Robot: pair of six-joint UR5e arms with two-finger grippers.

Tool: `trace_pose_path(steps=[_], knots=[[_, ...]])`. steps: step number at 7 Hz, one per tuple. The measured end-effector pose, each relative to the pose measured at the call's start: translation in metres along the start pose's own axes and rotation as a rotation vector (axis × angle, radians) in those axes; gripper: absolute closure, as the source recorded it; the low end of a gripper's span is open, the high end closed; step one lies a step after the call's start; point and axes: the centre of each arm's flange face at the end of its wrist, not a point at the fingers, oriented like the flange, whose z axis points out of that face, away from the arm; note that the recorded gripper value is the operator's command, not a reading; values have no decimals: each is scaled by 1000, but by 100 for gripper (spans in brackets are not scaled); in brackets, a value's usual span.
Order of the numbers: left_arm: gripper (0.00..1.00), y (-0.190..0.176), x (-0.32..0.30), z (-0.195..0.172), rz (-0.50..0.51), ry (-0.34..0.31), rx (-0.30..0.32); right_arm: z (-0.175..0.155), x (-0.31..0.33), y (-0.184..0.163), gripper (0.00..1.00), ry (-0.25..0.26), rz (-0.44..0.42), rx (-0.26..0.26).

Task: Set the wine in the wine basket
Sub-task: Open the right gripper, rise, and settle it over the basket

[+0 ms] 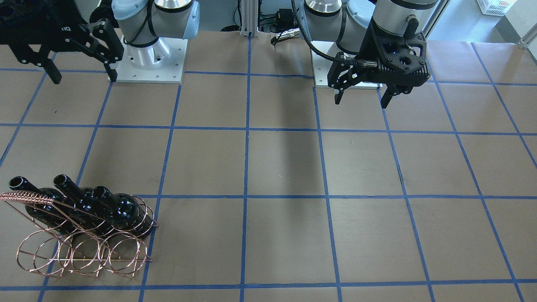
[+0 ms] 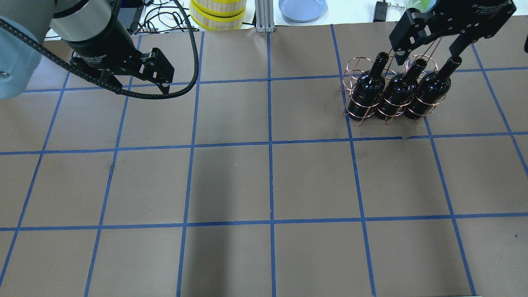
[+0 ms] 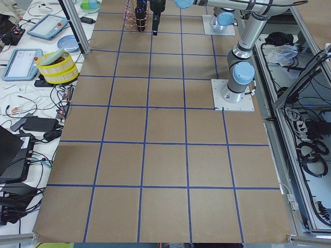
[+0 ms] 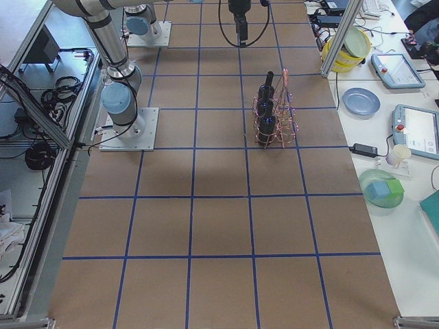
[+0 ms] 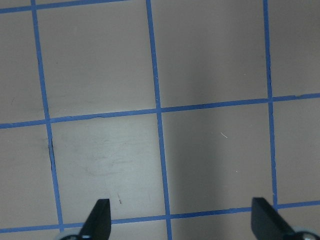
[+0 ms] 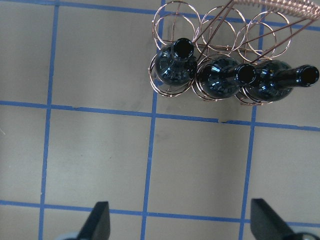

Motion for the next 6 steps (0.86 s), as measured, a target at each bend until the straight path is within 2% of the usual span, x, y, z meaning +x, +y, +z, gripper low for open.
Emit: trace_pose_path(steps=[3, 6], knots=[[0, 1, 0, 1, 0, -1, -11, 2, -49, 13, 0, -6, 36, -18], [0, 3, 0, 1, 0, -1, -23, 7, -55, 17, 0, -16, 43, -33]])
